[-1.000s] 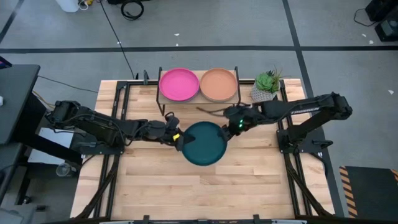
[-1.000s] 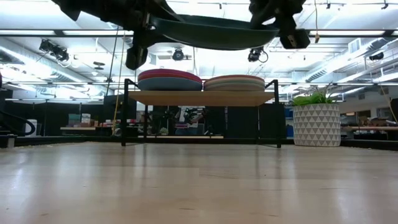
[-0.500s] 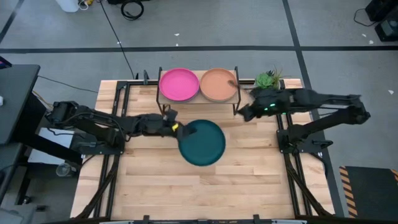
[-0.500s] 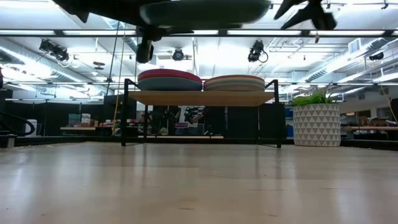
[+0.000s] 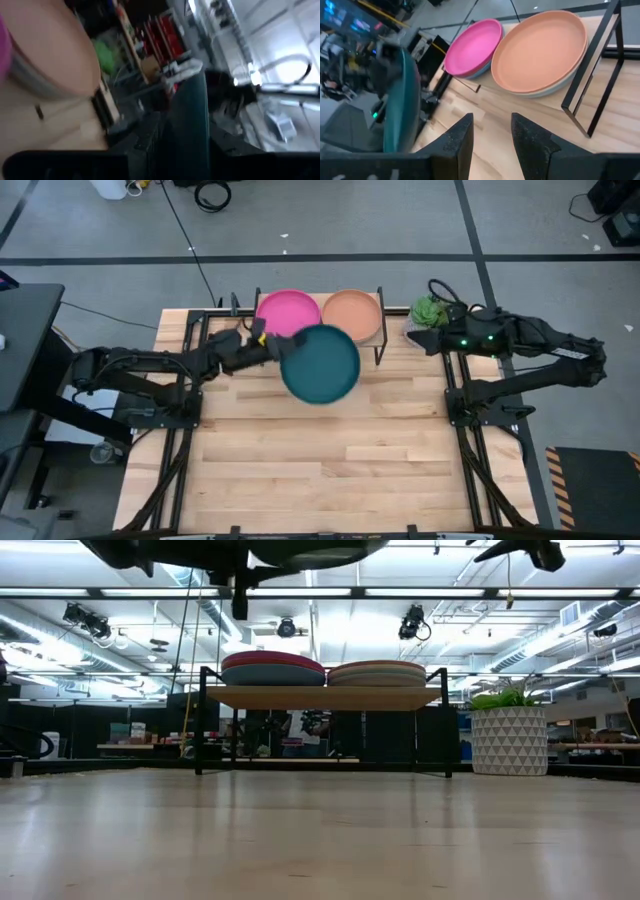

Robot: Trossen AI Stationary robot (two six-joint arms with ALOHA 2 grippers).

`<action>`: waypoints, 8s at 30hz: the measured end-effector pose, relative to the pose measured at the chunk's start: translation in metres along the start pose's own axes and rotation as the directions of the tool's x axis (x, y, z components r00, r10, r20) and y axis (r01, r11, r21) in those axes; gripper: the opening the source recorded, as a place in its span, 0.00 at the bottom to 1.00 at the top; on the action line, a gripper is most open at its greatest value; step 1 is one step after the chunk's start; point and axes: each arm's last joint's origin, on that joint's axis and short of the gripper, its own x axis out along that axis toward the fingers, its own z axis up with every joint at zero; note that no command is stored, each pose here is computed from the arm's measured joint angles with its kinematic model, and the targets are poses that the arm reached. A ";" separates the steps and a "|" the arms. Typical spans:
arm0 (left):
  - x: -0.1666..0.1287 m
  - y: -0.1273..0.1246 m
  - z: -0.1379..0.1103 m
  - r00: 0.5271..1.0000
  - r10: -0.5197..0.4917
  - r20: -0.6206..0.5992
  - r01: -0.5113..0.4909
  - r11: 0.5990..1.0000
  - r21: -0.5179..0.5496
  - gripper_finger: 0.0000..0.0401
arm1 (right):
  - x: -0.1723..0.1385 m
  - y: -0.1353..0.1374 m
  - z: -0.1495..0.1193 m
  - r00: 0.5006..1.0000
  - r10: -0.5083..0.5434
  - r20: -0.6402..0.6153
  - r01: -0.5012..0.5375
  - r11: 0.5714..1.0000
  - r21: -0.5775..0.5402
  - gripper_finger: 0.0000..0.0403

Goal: Place and stack plates onto a shelf
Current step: Stack the dark blue plate on top of the pink plate on the shelf, then return to Home Position

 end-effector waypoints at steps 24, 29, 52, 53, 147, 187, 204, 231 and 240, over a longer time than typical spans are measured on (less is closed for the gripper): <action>-0.046 -0.032 0.134 0.795 0.540 0.277 -0.601 0.761 0.243 0.25 | 0.033 0.013 -0.010 0.994 -0.028 -0.102 0.006 0.977 -0.212 0.34; -0.048 -0.019 0.151 0.785 0.567 0.249 -0.616 0.759 0.211 0.25 | 0.034 0.016 -0.008 0.997 -0.001 -0.082 -0.017 0.975 -0.221 0.34; -0.009 0.050 0.166 0.806 0.588 0.067 -0.590 0.786 0.185 0.26 | 0.034 0.019 -0.007 0.997 0.029 -0.071 -0.042 0.981 -0.187 0.34; -0.009 0.050 0.166 0.807 0.586 0.065 -0.587 0.786 0.196 0.27 | 0.034 0.019 -0.007 0.997 0.029 -0.070 -0.042 0.982 -0.187 0.34; 0.050 0.027 -0.012 0.386 0.922 -0.040 0.197 -0.040 0.980 0.38 | 0.048 0.021 -0.008 0.996 0.000 -0.088 -0.020 0.972 -0.234 0.34; -0.079 0.006 0.000 0.960 0.243 -0.141 -0.072 0.698 0.713 0.37 | 0.047 -0.078 -0.070 0.954 0.280 0.111 -0.243 0.933 -0.264 0.32; -0.148 0.058 -0.015 0.985 0.171 0.028 -0.159 0.827 0.539 0.37 | 0.048 -0.139 -0.111 0.931 0.305 0.199 -0.303 0.952 -0.040 0.32; -0.168 0.111 -0.040 0.995 0.091 -0.044 -0.057 0.867 0.496 0.37 | 0.070 -0.164 -0.133 0.950 0.167 0.265 -0.185 0.982 0.042 0.32; -0.171 0.126 -0.038 0.948 0.281 0.153 -0.229 0.262 0.937 0.37 | 0.070 -0.162 -0.136 0.952 0.254 0.168 -0.196 0.933 -0.301 0.32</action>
